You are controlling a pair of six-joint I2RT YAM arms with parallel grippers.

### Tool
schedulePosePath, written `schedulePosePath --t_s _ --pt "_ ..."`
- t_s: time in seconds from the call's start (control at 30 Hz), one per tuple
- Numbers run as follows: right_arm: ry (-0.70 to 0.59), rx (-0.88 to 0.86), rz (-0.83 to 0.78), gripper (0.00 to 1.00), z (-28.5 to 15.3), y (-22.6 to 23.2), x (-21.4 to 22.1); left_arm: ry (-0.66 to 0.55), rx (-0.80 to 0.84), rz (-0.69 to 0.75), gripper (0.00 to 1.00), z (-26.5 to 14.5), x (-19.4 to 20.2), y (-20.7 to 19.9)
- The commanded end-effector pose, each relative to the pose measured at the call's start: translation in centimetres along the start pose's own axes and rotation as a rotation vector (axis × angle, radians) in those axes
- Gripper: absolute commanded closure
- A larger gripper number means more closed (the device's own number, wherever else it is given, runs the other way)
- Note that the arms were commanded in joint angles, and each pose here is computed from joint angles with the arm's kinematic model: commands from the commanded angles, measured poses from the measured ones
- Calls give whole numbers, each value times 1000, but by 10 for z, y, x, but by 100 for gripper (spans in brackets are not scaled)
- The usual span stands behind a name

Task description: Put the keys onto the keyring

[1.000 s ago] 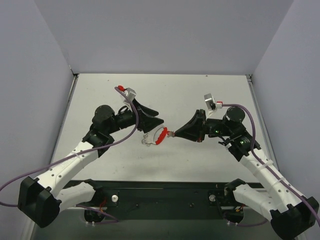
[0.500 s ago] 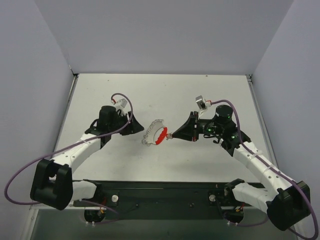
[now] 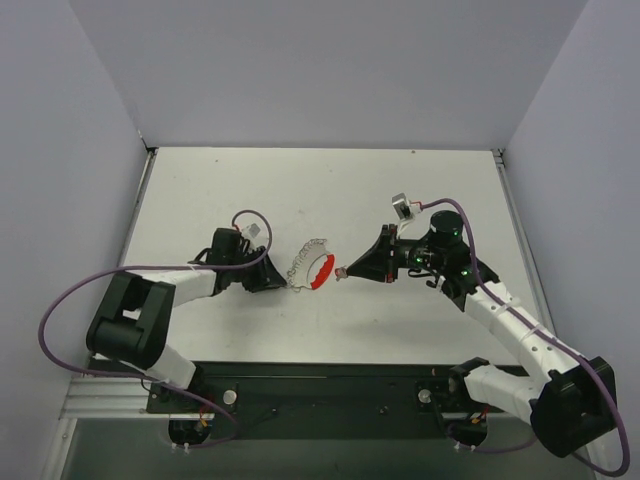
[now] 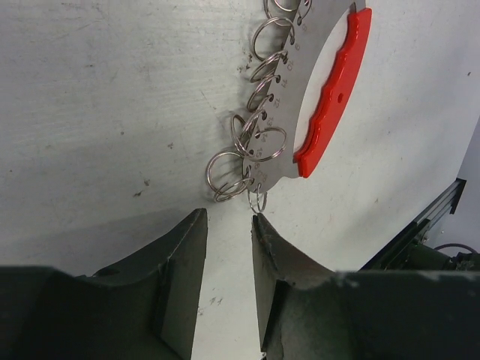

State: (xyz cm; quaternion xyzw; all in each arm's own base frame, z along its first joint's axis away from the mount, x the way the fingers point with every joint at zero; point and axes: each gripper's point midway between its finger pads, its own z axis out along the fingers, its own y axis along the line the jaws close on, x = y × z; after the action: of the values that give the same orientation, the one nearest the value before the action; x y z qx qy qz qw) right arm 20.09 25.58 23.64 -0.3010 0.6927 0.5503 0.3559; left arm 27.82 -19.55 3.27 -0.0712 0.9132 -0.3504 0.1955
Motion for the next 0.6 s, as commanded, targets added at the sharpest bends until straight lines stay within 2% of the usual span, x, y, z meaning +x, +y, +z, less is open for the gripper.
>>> schedulePosePath --t_s 0.0,0.27,0.37,0.4,0.43,0.57 --pt "-26 -31 -81 100 -1 2 -9 -26 60 9 60 7 -7 -7" --pt "-30 -28 -84 100 -3 2 -9 -6 18 39 55 25 -4 0" --pt "-30 -25 -83 100 -4 3 -9 12 13 49 57 32 1 0" --pt "-31 -24 -84 100 -4 3 -9 13 15 53 62 34 2 -1" --pt "-31 -22 -84 100 -5 3 -9 16 12 51 76 35 2 1" --pt "-32 -17 -87 100 -6 3 -9 -2 14 63 100 33 -1 -2"
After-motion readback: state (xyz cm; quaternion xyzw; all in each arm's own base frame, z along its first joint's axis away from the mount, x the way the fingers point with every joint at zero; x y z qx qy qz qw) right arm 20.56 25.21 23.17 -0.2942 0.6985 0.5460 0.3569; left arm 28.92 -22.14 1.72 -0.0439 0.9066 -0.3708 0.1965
